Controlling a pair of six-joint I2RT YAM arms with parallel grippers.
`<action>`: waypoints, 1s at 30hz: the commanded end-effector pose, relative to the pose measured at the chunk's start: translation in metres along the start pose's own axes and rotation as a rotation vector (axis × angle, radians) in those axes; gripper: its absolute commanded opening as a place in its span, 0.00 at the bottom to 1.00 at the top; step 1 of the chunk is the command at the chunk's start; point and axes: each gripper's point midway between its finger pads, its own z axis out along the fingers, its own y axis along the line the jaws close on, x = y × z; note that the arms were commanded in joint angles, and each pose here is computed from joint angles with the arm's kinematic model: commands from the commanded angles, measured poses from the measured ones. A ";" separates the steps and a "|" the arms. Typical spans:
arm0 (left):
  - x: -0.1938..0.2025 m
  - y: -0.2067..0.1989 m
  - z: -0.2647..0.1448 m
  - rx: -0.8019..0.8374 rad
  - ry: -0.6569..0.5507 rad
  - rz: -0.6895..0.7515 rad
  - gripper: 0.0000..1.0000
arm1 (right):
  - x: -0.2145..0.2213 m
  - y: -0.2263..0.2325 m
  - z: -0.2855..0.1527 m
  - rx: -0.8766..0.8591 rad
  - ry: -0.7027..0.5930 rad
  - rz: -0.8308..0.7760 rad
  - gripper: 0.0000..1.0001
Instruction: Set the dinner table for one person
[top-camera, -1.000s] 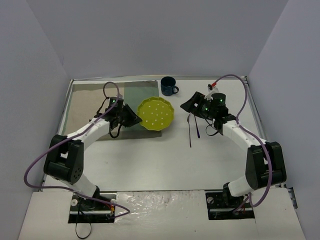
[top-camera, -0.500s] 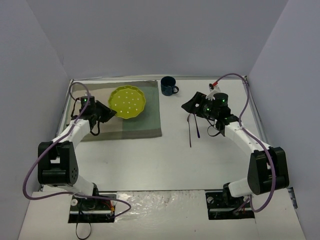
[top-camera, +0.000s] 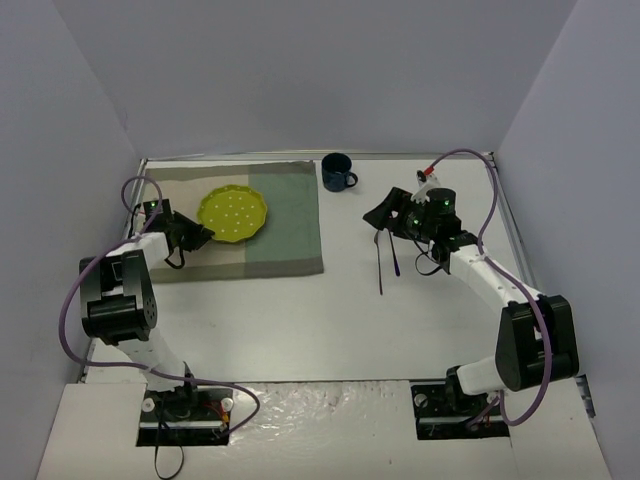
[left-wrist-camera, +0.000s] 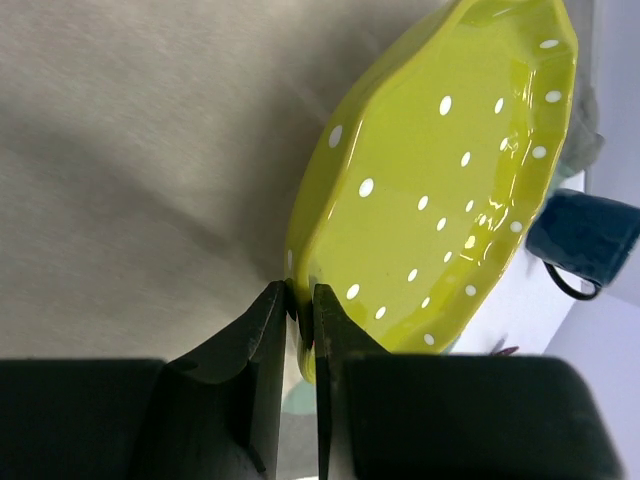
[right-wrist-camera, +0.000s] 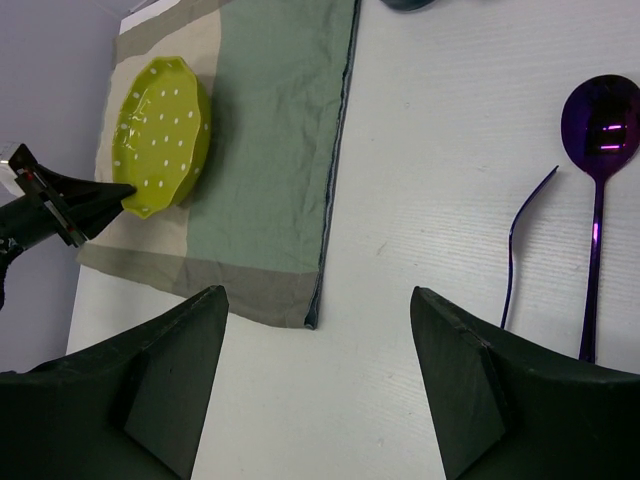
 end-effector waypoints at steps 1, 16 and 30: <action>-0.050 -0.084 -0.023 0.270 -0.128 0.086 0.00 | -0.019 0.015 -0.008 -0.056 -0.057 -0.050 0.70; -0.048 -0.054 0.011 0.202 -0.087 0.069 0.00 | -0.012 0.006 -0.004 -0.049 -0.034 -0.045 0.70; -0.049 -0.050 -0.013 0.095 -0.087 0.097 0.63 | -0.028 0.001 -0.007 0.014 -0.073 -0.102 0.73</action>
